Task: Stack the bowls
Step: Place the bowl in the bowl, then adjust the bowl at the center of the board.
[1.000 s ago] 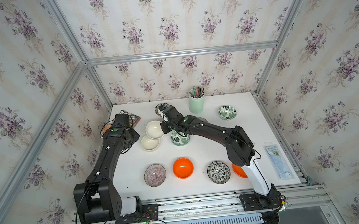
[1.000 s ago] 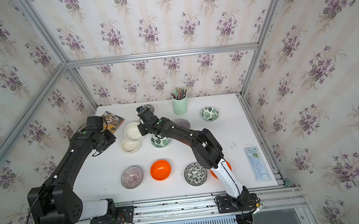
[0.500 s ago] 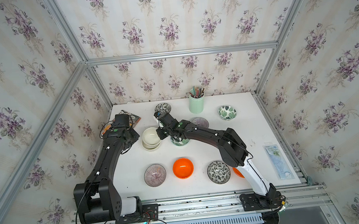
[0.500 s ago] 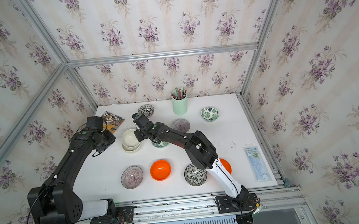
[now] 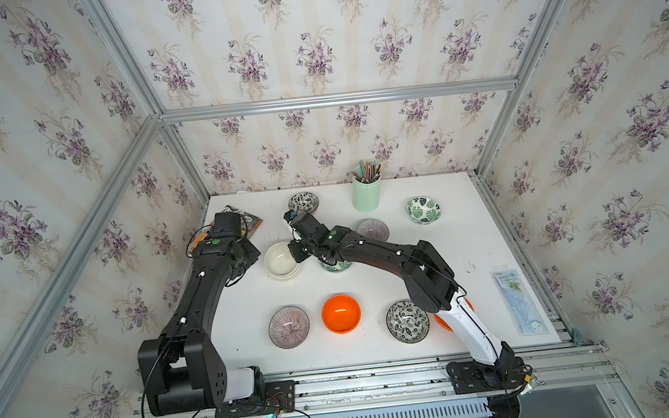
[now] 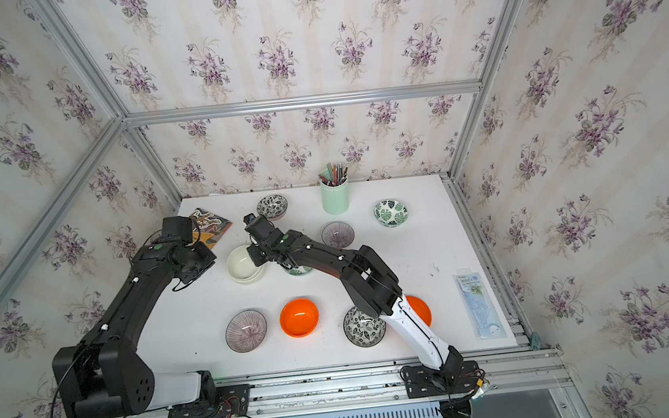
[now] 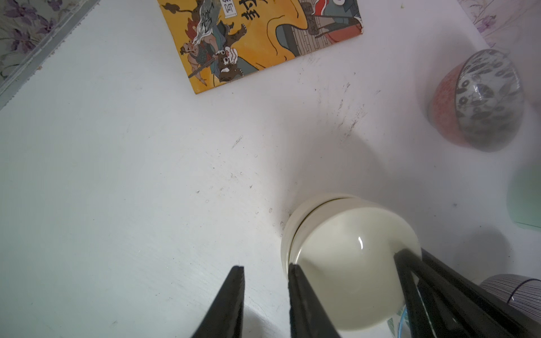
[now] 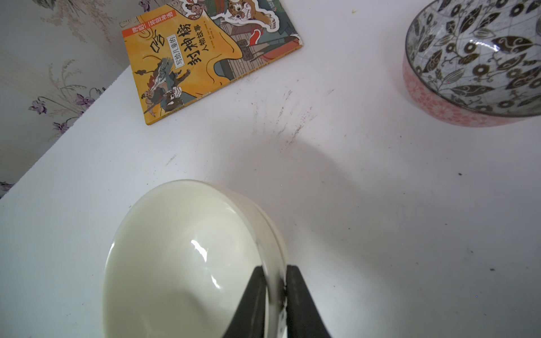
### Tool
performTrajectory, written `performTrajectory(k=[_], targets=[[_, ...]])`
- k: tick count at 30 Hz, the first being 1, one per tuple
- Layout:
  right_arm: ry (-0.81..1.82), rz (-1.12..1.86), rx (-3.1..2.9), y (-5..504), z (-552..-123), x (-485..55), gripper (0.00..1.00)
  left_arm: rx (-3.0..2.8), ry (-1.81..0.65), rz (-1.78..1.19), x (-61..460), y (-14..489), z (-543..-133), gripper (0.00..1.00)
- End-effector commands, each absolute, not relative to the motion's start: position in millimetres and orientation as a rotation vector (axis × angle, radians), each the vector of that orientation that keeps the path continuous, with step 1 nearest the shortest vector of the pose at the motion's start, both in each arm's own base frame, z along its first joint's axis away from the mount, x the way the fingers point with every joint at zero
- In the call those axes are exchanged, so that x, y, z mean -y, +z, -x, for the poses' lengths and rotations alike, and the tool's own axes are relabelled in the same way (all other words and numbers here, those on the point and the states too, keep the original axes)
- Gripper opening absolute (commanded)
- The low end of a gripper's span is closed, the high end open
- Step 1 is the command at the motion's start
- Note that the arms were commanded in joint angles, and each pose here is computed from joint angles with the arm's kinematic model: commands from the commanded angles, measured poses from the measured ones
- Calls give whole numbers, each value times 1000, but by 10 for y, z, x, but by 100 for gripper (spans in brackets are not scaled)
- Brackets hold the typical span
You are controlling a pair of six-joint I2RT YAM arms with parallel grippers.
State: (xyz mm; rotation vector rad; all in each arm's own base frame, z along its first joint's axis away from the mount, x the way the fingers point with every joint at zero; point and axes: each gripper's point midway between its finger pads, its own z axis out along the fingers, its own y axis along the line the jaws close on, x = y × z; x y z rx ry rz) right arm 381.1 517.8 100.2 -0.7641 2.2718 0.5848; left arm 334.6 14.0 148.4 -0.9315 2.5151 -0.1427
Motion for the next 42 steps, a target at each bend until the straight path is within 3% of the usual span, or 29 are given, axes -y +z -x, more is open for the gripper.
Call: performTrajectory(k=[1, 8, 16, 25, 35, 42], targets=[[576, 752, -2263, 1019, -3831, -5189, 23, -2517, -155, 914, -121, 1490, -3366, 30], [590, 729, -2261, 1095, -3809, -5158, 42, -2570, -253, 714, 151, 1469, -3501, 25], [605, 595, -2170, 1683, -3747, -4659, 57, -2583, -245, 661, 251, 1530, -3498, 28], [453, 350, -2396, 1091, -3837, -3424, 57, -2560, -216, 613, 216, 1703, -3449, 32], [385, 329, -2481, 681, -3780, -3318, 54, -2561, -212, 609, 247, 1700, -3443, 32], [412, 328, -2509, 500, -3763, -3363, 40, -2559, -203, 609, 237, 1724, -3441, 32]])
